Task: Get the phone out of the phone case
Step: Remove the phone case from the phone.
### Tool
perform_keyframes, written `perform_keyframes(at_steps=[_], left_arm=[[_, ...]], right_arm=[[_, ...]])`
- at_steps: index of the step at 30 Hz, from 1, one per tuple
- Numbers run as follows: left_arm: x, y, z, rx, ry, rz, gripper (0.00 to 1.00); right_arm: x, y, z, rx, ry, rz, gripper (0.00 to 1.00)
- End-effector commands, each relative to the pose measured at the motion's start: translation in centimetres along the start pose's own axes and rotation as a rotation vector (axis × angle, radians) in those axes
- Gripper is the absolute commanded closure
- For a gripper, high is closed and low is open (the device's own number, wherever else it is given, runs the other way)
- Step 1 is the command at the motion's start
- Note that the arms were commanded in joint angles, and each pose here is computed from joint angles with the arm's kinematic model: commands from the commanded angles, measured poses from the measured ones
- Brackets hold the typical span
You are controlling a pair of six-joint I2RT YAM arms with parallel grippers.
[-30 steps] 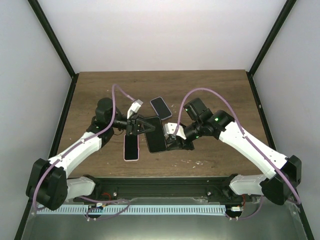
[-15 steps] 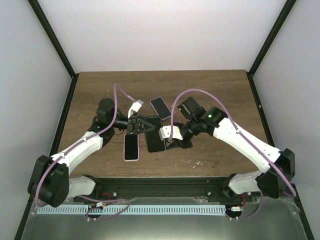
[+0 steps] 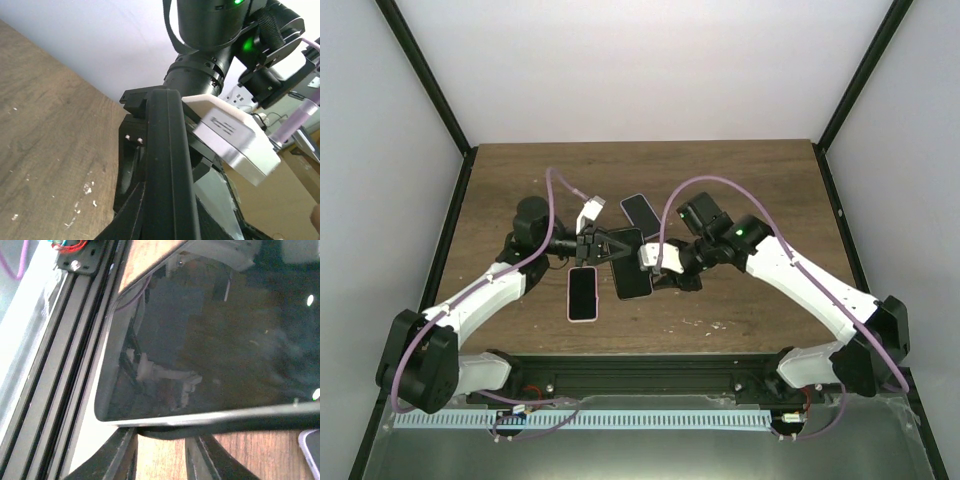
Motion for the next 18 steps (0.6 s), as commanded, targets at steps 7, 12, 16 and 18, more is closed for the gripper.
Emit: perform_keyframes(at_steps=[7, 12, 16, 18], left_arm=[[-1.1, -2.2, 0.5, -0.019, 0.077, 0.12, 1.0], [-1.3, -2.1, 0.5, -0.02, 0.08, 0.124, 1.0], [-1.3, -2.2, 0.6, -0.018, 0.082, 0.124, 1.0], [-1.3, -2.2, 0.6, -0.022, 0.082, 0.125, 1.0]], right_arm=[[3.3, -7.5, -1.6, -0.155, -0.329, 0.254, 0.59], [2.9, -7.7, -1.7, -0.272, -0.383, 0.216, 0.55], [3.0, -7.9, -1.6, -0.32, -0.385, 0.233, 0.54], [3.4, -8.2, -1.8, -0.339, -0.387, 0.252, 0.54]])
Point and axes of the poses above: each gripper's point midway between its finger pads, its own x axis back along the fingers, its own y axis along the line the jaws close on, z = x × y, the point moved 7 cm from there along x, back along the fingers, and after that the axes turned 1 degree about -x, right-handed, at the moved point
